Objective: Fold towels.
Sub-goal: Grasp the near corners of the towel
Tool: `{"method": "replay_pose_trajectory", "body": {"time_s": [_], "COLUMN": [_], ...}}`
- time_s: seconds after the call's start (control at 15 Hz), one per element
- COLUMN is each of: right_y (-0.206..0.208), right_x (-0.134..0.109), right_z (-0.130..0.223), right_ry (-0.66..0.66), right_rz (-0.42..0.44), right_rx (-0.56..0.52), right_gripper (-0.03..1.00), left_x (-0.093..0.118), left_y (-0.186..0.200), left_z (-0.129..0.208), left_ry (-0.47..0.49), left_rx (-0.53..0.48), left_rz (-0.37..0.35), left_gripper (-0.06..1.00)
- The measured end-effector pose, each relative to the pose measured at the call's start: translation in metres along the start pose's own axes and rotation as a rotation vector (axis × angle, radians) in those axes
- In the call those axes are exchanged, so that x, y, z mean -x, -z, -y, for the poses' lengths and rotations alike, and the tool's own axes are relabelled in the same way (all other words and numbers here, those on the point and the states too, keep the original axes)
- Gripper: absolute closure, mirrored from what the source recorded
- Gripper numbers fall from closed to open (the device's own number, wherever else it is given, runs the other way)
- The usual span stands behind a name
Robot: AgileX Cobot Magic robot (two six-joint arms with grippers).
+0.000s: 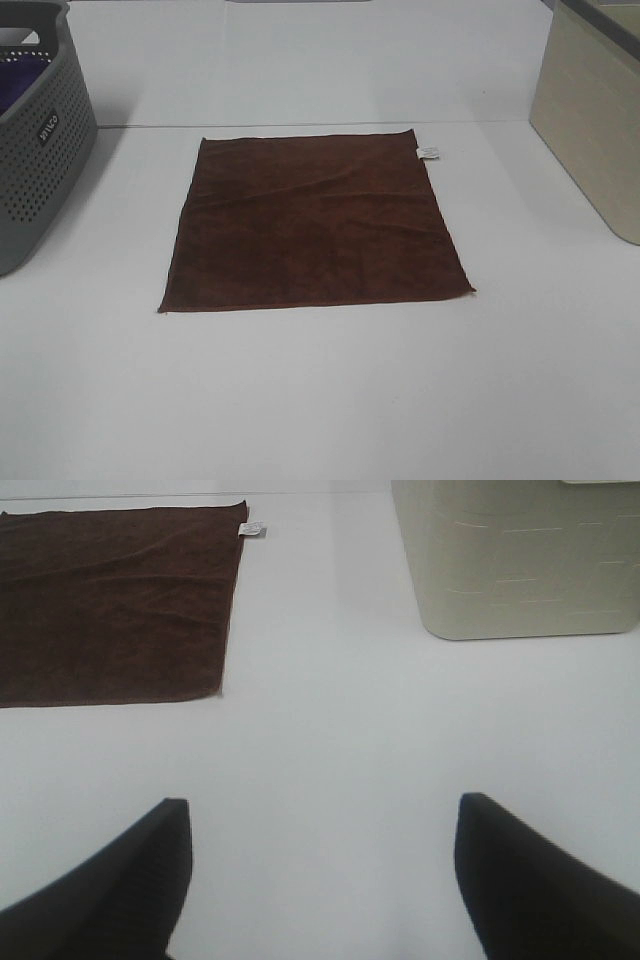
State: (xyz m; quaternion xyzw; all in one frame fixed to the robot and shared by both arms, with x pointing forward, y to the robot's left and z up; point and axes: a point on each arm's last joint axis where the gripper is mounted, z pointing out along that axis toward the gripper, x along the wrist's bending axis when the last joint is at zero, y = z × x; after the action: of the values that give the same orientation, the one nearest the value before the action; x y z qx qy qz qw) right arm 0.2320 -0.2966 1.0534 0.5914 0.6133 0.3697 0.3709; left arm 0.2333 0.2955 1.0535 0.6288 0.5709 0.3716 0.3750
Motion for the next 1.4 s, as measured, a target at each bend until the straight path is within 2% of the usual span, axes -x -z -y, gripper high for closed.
{"method": "replay_pose_trajectory", "body": {"time_s": [1.4], "right_y": [0.0000], "right_x": [0.0000], "right_z": [0.0000], "right_ry": [-0.001], "right_rz": [0.000], "right_rx": [0.000], "right_gripper": [0.27], "left_x": [0.0000], "left_y": [0.0000], "left_z": [0.0000], "left_ry": [0.000], "left_rx": [0.000], "left_rz": [0.000], "left_gripper": [0.18]}}
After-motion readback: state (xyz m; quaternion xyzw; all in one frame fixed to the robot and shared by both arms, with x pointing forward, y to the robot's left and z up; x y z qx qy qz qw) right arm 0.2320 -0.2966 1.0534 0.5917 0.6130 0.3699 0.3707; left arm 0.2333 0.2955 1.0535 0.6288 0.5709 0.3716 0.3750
